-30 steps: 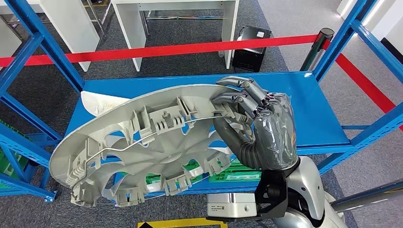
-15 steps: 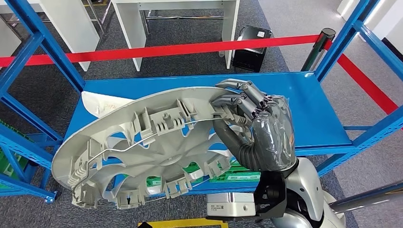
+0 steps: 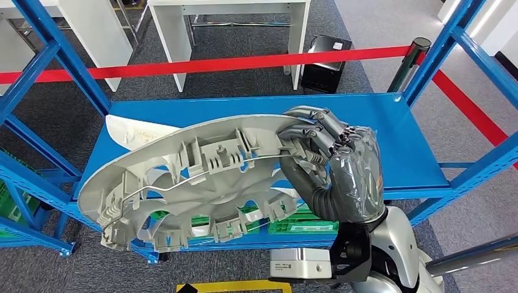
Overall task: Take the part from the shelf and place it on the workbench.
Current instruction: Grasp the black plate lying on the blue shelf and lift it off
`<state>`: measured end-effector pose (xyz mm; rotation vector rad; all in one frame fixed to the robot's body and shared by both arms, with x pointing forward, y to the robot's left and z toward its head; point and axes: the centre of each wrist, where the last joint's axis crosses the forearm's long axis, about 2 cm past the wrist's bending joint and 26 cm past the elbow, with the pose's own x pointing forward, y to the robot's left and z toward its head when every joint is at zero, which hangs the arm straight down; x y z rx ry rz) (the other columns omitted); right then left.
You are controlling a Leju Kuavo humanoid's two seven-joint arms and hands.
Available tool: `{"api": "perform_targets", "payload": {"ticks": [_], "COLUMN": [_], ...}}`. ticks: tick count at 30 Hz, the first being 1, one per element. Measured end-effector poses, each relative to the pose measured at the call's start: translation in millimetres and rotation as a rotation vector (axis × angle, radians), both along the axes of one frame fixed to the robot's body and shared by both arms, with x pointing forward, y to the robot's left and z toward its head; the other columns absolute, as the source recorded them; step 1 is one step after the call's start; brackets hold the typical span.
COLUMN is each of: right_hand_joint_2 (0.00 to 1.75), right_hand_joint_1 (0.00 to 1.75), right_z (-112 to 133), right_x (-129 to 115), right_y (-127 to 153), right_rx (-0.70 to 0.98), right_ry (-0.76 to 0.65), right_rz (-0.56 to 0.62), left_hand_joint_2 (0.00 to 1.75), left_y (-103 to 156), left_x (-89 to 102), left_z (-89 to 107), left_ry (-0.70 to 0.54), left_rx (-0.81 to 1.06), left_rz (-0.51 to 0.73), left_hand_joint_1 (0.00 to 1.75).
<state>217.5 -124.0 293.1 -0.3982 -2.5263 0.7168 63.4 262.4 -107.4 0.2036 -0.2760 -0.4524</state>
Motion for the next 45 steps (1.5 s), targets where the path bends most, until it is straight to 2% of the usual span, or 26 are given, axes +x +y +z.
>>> {"api": "perform_targets", "payload": {"ticks": [45], "right_hand_joint_2": [1.75], "right_hand_joint_1": [1.75], "right_z": [0.5], "right_x": [0.1], "right_y": [0.2], "right_rx": [0.0], "right_ry": [-0.002], "right_rz": [-0.001], "left_hand_joint_2": [1.75], "left_y": [-1.1], "left_x": [-1.5], "left_z": [-0.2], "left_ry": [0.002], "left_rx": [0.001], "left_rz": [0.002], "left_hand_joint_1": [0.0]}}
